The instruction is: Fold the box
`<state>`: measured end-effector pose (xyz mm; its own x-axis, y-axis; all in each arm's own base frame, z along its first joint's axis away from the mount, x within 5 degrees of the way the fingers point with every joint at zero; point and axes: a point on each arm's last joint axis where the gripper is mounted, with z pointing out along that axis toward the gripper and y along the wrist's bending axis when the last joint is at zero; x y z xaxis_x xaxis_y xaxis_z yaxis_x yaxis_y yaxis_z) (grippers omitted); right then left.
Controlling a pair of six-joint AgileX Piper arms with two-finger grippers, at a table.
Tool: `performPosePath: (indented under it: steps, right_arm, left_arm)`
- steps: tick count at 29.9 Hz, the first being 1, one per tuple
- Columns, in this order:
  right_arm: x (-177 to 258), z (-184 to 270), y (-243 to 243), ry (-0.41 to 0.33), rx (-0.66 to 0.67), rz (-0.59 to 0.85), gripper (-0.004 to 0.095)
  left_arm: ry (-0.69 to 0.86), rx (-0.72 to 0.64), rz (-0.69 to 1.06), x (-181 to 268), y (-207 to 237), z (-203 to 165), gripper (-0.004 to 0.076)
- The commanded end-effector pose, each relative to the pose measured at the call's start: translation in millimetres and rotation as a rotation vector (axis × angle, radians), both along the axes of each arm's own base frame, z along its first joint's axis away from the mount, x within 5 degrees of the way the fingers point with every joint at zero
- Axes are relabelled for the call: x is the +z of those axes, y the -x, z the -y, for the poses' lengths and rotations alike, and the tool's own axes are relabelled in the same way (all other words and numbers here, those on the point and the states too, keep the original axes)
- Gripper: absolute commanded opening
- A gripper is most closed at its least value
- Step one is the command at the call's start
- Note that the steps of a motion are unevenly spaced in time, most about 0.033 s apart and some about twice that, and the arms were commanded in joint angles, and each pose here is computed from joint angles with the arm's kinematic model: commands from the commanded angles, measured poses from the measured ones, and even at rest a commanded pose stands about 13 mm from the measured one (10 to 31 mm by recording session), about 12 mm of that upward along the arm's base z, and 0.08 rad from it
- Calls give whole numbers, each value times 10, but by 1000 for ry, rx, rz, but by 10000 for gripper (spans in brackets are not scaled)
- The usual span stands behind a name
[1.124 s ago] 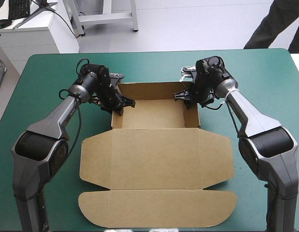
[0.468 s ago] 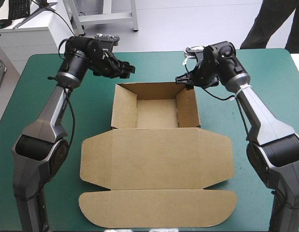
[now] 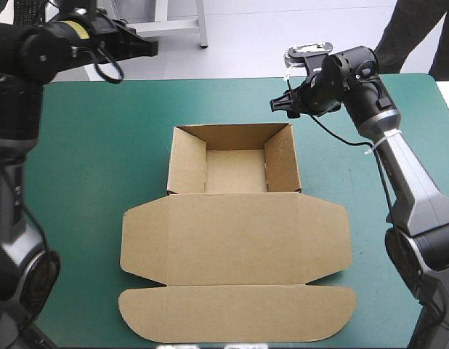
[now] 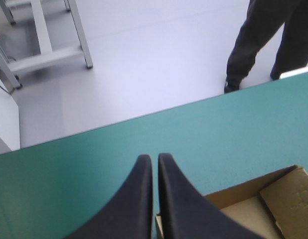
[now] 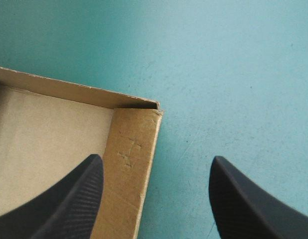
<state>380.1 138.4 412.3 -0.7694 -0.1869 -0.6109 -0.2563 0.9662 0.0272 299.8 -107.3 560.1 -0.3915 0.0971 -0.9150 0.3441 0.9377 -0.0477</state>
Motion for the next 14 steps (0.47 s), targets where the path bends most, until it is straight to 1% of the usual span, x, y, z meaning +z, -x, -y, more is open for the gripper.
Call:
performPosePath:
  steps: [1,4,6,9,14]
  right_arm:
    - [289,86,171,-21,-7,70,577]
    - [274,82,159,-20,-7,66,576]
    - [249,74,140,-23,-14,58,576]
    - [132,36,98,-52,-31,10,576]
    - [-178,-7,1,-25,-31,-82,576]
  left_arm:
    - [-3,1,98,341,587,-208,-10]
    - [-62,47,130,397,839,-361,-10]
    - [-95,80,118,360,934,-434,-10]
    - [-135,109,89,260,1144,-546,-10]
    - [-201,100,-41,-204,1390,-639,-10]
